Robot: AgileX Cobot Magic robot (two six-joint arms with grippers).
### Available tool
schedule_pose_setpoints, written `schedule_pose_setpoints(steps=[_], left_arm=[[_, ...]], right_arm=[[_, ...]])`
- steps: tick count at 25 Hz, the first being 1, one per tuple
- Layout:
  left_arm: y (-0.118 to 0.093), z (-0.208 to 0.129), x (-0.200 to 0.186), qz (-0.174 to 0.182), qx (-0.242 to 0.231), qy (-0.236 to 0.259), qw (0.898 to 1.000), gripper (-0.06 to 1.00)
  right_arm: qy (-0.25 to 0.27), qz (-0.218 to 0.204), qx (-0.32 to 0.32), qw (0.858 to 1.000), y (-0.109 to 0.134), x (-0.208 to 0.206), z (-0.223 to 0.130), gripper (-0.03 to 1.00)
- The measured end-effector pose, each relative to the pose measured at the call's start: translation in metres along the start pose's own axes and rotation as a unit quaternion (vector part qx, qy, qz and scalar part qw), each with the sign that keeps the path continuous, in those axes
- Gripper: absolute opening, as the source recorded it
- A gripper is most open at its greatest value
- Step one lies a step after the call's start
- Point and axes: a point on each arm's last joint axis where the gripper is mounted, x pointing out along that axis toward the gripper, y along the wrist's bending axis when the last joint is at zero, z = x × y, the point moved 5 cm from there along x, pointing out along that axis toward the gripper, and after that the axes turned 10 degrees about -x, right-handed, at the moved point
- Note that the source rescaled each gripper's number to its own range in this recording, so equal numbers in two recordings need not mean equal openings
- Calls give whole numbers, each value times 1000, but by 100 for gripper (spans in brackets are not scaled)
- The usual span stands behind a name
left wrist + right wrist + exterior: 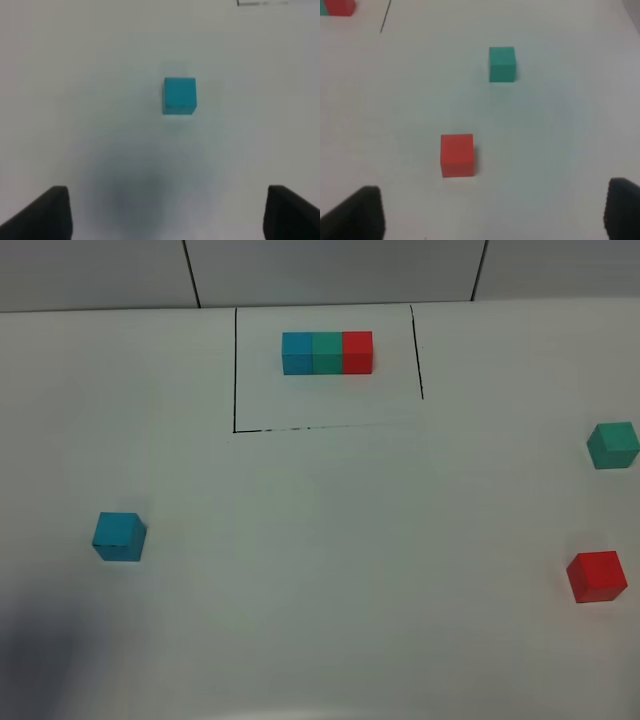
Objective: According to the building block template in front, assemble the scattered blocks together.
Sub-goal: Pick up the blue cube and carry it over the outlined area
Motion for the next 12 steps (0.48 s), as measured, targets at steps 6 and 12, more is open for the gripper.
schedule_pose_setpoints(steps=[6, 12], left_arm=[[-5, 35, 71, 32, -5, 163, 986, 83], [-25, 36, 141, 42, 21, 251, 967, 83]], right_arm=[[0, 0, 0, 1000, 0, 0, 0, 84], [0, 0, -1, 1000, 0, 0, 0, 84]])
